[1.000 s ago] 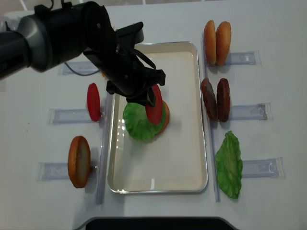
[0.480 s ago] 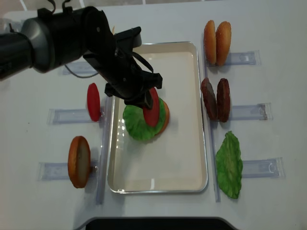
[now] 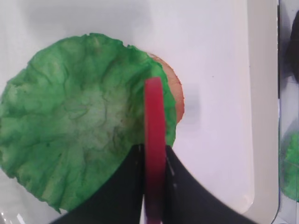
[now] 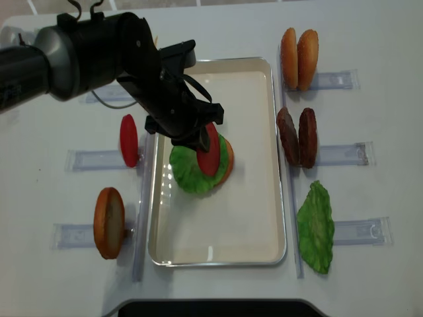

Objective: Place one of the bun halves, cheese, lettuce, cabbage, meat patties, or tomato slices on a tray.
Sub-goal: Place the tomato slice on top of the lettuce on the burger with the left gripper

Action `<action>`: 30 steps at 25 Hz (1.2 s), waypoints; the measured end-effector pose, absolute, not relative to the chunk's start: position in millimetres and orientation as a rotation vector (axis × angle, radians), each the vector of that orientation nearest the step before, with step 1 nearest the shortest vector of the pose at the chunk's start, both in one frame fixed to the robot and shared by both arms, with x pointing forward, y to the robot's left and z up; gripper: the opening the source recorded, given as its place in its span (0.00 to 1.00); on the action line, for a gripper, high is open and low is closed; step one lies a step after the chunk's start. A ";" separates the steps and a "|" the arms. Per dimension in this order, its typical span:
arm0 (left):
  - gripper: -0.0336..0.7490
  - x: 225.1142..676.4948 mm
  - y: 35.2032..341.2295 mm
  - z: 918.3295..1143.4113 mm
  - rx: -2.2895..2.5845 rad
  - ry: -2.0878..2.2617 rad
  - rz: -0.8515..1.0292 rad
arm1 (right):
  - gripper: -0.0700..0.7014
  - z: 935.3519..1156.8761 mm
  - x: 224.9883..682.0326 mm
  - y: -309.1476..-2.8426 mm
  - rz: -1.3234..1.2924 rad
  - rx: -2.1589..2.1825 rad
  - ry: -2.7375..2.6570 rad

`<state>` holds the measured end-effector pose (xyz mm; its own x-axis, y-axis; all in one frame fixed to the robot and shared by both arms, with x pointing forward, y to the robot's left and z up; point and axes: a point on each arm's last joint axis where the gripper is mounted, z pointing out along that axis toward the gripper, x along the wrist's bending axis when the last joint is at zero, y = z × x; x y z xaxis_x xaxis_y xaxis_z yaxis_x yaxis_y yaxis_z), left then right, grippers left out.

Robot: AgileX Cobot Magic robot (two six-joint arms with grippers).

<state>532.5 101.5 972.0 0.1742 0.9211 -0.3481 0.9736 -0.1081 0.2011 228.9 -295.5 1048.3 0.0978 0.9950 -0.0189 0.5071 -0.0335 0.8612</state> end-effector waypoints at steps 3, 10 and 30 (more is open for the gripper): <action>0.21 532.2 102.4 971.6 2.096 1.789 -0.182 | 0.79 1048.3 228.9 -295.5 0.838 1.640 1.503; 0.38 529.5 107.4 969.5 2.164 1.810 -0.161 | 0.79 1048.3 228.9 -295.5 0.838 1.640 1.503; 0.65 529.3 129.6 1068.5 2.211 1.839 0.135 | 0.79 1048.3 228.9 -295.5 0.838 1.640 1.503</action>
